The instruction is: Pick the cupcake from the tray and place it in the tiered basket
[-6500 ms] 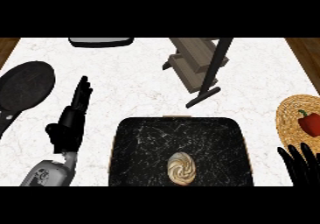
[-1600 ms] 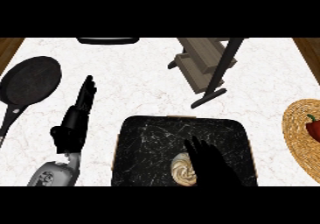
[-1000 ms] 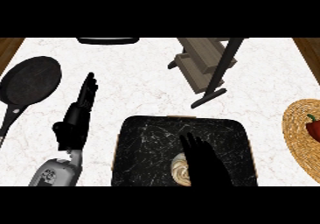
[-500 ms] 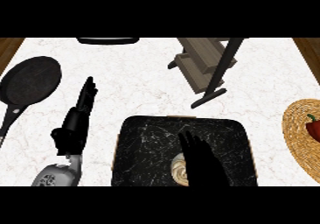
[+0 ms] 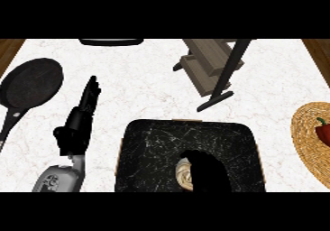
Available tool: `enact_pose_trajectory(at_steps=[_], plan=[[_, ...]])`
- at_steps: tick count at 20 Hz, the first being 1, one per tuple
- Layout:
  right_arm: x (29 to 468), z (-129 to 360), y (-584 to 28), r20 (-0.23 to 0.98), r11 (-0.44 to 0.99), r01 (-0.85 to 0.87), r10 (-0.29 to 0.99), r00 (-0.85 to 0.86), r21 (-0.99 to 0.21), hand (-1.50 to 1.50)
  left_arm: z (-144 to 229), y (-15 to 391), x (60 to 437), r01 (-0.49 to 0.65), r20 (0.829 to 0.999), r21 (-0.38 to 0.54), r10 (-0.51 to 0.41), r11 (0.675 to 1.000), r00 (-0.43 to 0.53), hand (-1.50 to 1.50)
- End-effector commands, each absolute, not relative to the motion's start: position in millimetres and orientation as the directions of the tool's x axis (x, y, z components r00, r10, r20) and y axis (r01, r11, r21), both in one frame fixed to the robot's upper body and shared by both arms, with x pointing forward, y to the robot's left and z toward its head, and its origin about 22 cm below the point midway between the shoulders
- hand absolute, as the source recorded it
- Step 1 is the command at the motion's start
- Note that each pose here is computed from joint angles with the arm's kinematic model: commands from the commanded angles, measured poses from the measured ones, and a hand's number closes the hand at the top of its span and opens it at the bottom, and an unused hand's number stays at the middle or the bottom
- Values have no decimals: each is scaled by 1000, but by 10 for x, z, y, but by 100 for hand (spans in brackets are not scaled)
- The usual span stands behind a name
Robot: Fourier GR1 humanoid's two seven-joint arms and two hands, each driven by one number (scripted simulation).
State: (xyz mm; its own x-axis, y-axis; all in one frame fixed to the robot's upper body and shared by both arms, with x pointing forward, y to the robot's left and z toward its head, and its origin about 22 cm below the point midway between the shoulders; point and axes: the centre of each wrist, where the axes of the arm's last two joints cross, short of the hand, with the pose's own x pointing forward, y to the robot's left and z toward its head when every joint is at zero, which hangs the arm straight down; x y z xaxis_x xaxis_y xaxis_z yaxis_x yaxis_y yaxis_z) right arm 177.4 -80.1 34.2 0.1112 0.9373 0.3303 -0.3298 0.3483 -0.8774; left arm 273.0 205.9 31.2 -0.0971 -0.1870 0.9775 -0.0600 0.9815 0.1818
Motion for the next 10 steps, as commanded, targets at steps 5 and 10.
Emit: enact_pose_trajectory(at_steps=[5, 10], plan=[[1772, -14, -768, 198, 198, -201, 980, 19, -959, 150, 485, 1953, 2549, -66, 978, 178, -184, 982, -103, 0], [2003, 333, -678, 127, 125, -191, 992, 2, -974, 150, 180, 2200, 2611, -65, 979, 186, -190, 980, -69, 0]])
